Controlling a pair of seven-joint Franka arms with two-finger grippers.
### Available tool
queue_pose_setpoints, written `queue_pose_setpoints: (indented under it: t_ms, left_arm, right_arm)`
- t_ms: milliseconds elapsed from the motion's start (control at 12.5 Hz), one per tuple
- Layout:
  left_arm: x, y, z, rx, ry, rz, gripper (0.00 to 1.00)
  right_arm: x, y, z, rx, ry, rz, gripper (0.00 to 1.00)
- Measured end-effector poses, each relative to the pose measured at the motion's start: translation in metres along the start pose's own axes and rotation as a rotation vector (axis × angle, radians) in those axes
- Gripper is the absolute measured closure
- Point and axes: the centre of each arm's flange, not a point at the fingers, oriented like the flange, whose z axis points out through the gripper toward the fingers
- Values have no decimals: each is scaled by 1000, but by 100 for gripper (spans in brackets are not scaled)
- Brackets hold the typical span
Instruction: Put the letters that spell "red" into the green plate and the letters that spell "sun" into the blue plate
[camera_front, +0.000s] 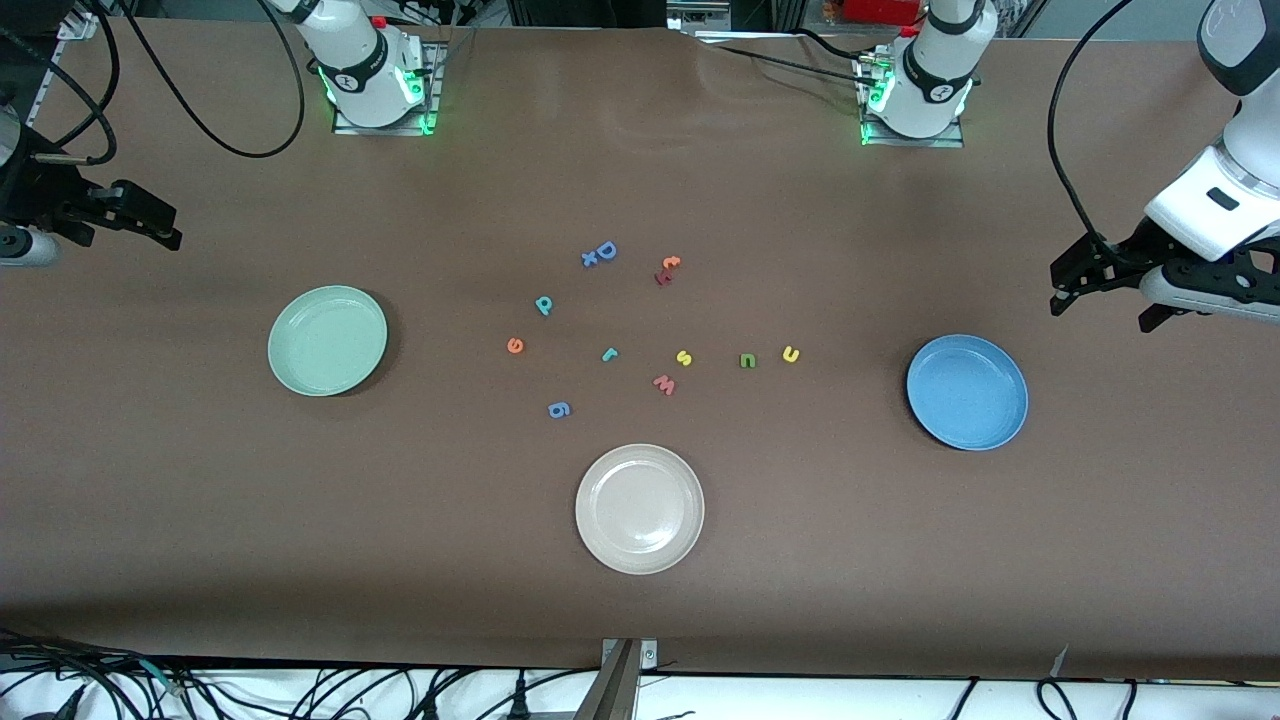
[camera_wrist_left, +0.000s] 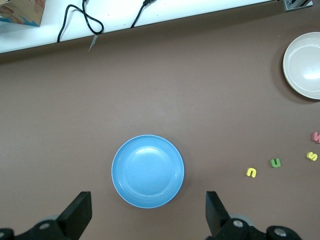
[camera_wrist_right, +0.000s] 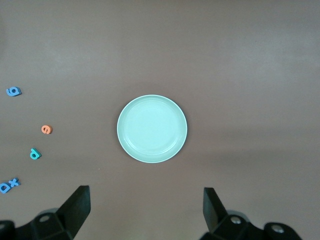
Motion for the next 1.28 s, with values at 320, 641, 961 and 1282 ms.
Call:
queue_pose_setpoints:
  t_ms: [320, 641, 961, 1282]
  left_arm:
    - [0, 0, 0, 0, 0, 0, 0]
    - [0, -1, 0, 0, -1, -2, 0]
    - [0, -1, 1, 0, -2, -2, 0]
    - [0, -1, 2, 0, -3, -3, 0]
  right_arm:
    - [1, 8, 1, 1, -1, 14, 0]
    - [1, 8, 1, 2, -1, 15, 0]
    - [1, 6, 1, 4, -1, 11, 0]
    - [1, 4, 1, 4, -2, 6, 0]
